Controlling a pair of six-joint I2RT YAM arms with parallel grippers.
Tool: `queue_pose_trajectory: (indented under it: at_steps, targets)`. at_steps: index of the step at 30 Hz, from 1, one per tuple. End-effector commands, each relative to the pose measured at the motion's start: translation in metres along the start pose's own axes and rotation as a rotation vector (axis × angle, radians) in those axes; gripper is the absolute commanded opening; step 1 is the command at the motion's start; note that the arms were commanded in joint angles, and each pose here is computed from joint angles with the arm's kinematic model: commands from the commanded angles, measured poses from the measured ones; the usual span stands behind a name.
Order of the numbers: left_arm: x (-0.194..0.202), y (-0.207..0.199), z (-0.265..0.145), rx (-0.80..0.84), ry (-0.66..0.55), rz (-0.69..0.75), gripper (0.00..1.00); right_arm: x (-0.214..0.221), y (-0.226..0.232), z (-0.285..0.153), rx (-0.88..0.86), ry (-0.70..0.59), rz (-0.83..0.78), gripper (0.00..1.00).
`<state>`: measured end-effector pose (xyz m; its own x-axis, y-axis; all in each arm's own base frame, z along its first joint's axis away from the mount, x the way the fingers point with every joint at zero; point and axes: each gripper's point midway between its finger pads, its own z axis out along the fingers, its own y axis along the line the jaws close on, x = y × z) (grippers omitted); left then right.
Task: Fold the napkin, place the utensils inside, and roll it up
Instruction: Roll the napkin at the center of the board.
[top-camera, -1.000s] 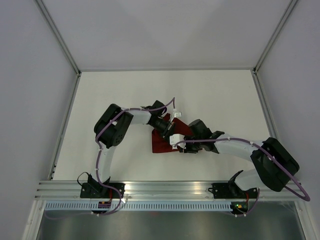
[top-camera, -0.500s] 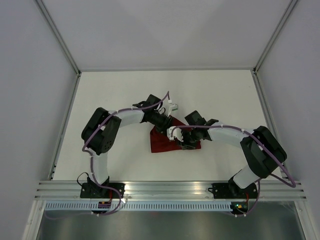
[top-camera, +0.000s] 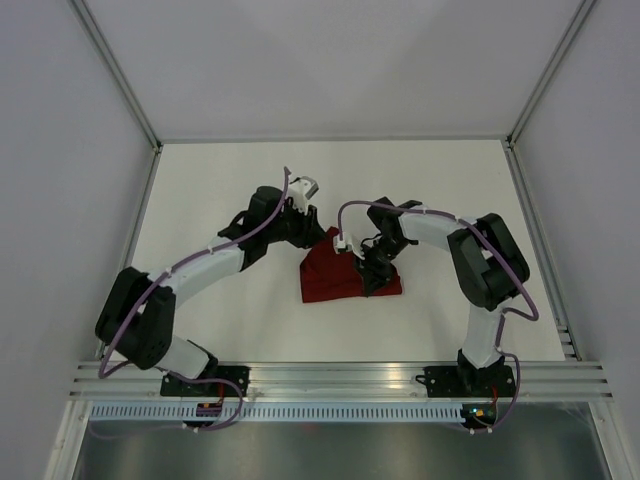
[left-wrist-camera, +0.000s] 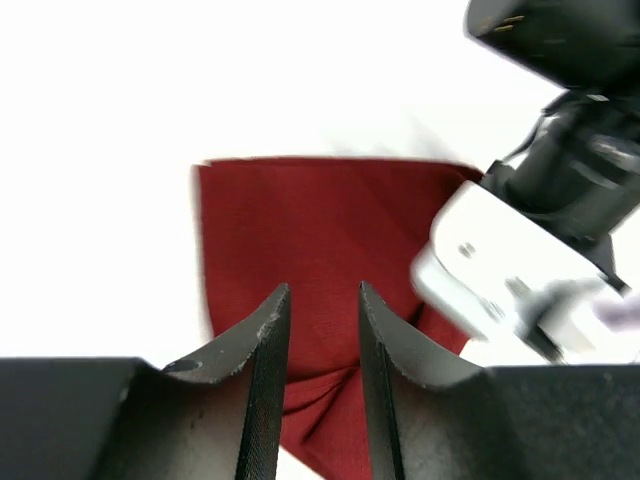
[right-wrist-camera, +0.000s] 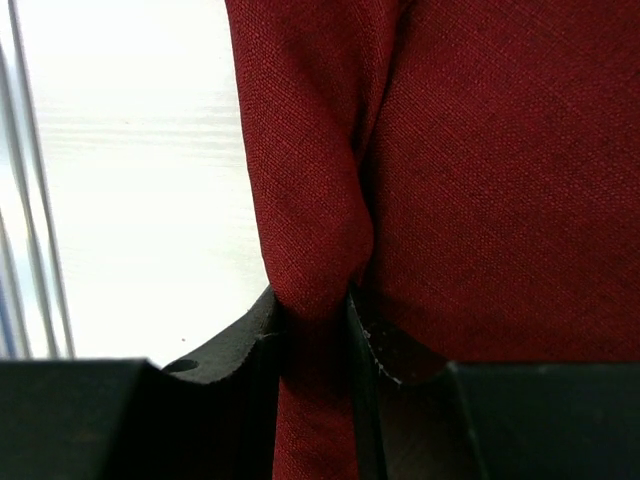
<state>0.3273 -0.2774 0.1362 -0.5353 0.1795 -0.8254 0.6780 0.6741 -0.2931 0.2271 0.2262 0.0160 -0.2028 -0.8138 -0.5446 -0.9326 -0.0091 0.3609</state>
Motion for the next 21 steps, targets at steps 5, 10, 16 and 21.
queue_pose_trajectory:
  at_steps: [5, 10, 16, 21]
  targets:
    - [-0.027, -0.005, -0.038, -0.114, -0.240, 0.097, 0.38, 0.036, 0.011, 0.016, -0.229, 0.112, 0.180, 0.29]
    - [0.006, -0.049, -0.040, -0.101, -0.244, 0.335, 0.41, 0.041, 0.002, 0.021, -0.278, 0.123, 0.249, 0.29]
    - [0.040, -0.088, -0.022, -0.104, -0.171, 0.601, 0.43, 0.040, -0.006, 0.023, -0.296, 0.133, 0.289, 0.29]
    - [0.071, -0.104, 0.004, -0.081, -0.070, 0.737, 0.43, 0.039, -0.013, 0.023, -0.300, 0.130, 0.321, 0.29]
